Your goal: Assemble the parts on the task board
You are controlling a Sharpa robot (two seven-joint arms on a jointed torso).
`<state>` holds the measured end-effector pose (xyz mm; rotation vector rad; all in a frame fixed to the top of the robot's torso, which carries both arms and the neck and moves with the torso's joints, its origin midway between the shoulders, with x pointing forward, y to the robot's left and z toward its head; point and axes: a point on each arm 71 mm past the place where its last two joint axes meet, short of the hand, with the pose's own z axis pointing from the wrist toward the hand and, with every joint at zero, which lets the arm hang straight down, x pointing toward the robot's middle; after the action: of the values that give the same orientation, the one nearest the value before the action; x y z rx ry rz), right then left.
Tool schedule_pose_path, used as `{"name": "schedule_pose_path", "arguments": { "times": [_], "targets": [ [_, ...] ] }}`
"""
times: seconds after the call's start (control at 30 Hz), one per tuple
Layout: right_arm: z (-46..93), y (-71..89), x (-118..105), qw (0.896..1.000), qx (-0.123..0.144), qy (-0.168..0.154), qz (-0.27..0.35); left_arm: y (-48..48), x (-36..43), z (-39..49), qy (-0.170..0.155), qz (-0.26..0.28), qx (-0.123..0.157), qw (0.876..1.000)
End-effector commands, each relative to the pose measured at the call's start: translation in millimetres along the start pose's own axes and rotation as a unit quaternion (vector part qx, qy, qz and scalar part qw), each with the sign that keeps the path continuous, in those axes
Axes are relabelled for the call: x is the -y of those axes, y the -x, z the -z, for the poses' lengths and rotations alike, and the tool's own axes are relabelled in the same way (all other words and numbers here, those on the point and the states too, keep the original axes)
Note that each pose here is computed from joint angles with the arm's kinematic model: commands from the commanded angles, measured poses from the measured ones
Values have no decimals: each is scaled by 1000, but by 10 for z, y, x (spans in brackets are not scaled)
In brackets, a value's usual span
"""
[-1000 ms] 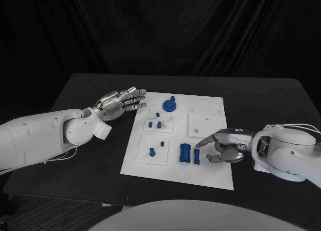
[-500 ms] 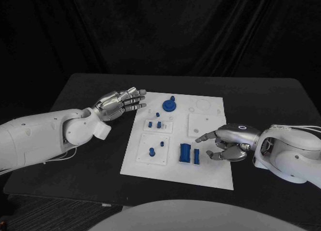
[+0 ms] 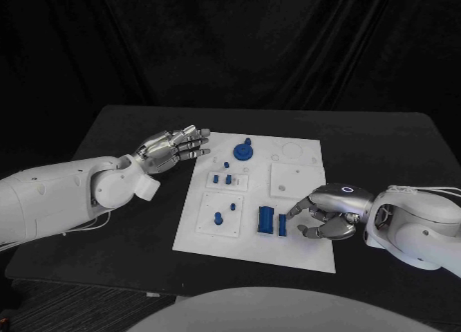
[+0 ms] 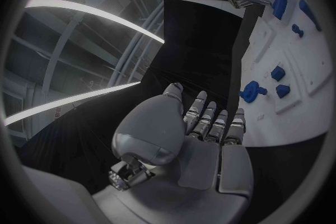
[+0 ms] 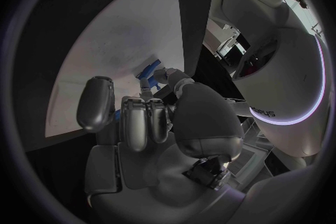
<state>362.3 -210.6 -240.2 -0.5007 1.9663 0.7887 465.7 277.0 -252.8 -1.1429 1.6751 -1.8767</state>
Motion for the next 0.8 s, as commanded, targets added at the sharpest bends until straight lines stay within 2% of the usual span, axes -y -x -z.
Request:
{"name": "schedule_pose_path", "arguments": {
  "times": [0.03, 0.43, 0.8],
  "targets": [
    [6, -41, -12, 1000, -3, 3, 2, -12, -3, -1, -5, 4, -7, 1000],
    [-11, -114, -5, 1000, -8, -6, -3, -10, -5, -1, -4, 4, -8, 1000],
    [43, -87, -41, 1000, 13, 1, -5, -2, -4, 7, -3, 4, -6, 1000]
  ]
}}
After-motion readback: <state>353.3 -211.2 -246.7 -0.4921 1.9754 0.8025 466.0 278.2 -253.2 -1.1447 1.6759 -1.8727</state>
